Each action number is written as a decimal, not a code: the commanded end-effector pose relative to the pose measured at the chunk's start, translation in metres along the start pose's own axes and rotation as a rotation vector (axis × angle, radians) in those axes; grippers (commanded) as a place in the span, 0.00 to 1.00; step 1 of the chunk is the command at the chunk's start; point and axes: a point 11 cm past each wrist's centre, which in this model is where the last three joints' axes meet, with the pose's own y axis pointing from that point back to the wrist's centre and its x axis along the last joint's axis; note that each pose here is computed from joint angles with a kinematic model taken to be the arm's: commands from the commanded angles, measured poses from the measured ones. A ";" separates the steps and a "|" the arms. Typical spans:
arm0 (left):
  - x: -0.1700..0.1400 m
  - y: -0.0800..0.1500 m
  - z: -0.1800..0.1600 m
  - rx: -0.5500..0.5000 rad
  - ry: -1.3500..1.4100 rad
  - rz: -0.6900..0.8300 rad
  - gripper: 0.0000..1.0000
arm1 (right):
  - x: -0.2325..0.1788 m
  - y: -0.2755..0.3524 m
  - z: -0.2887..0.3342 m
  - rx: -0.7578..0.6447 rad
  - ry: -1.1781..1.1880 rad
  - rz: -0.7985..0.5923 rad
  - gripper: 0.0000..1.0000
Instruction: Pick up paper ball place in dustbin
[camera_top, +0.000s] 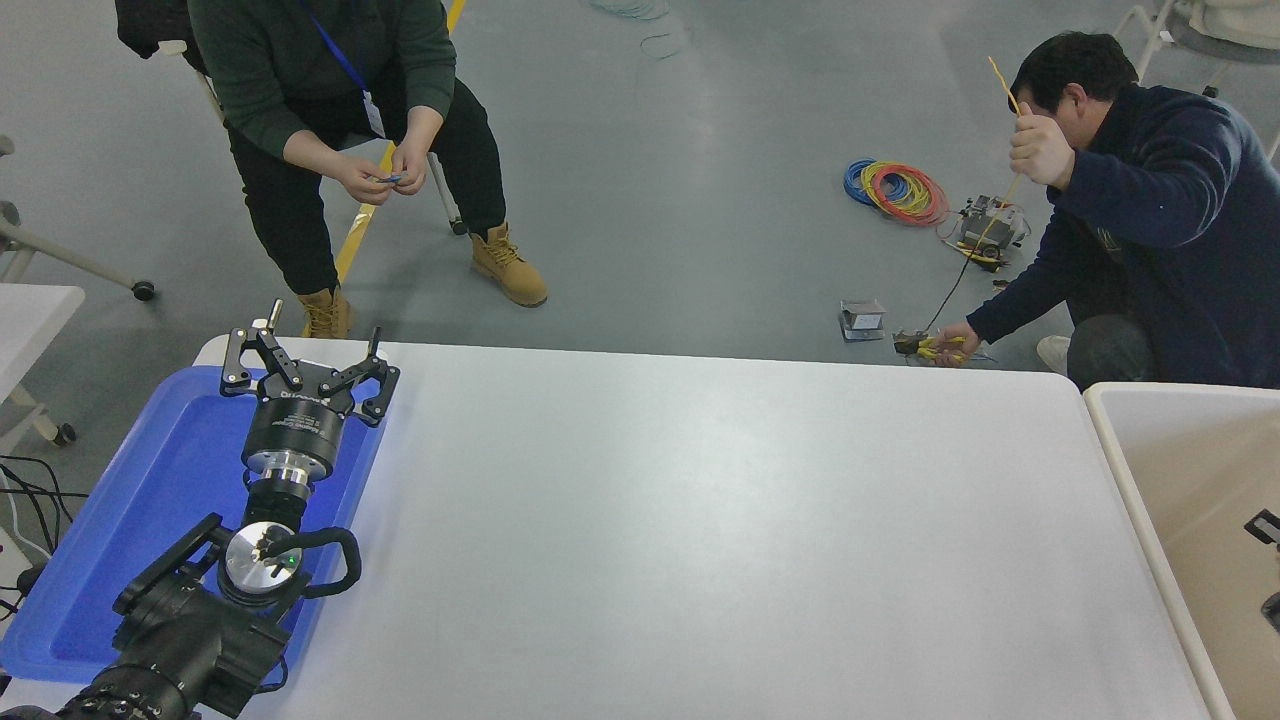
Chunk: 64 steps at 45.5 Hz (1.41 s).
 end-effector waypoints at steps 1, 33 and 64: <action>0.000 0.000 0.000 -0.001 0.001 0.000 1.00 | 0.003 0.000 -0.004 0.005 -0.003 0.018 0.50; 0.000 0.000 0.001 -0.001 0.000 0.000 1.00 | 0.081 0.005 -0.077 0.126 -0.120 0.154 1.00; 0.000 0.000 0.001 -0.001 0.000 0.000 1.00 | 0.231 0.062 -0.173 0.466 -1.016 0.144 1.00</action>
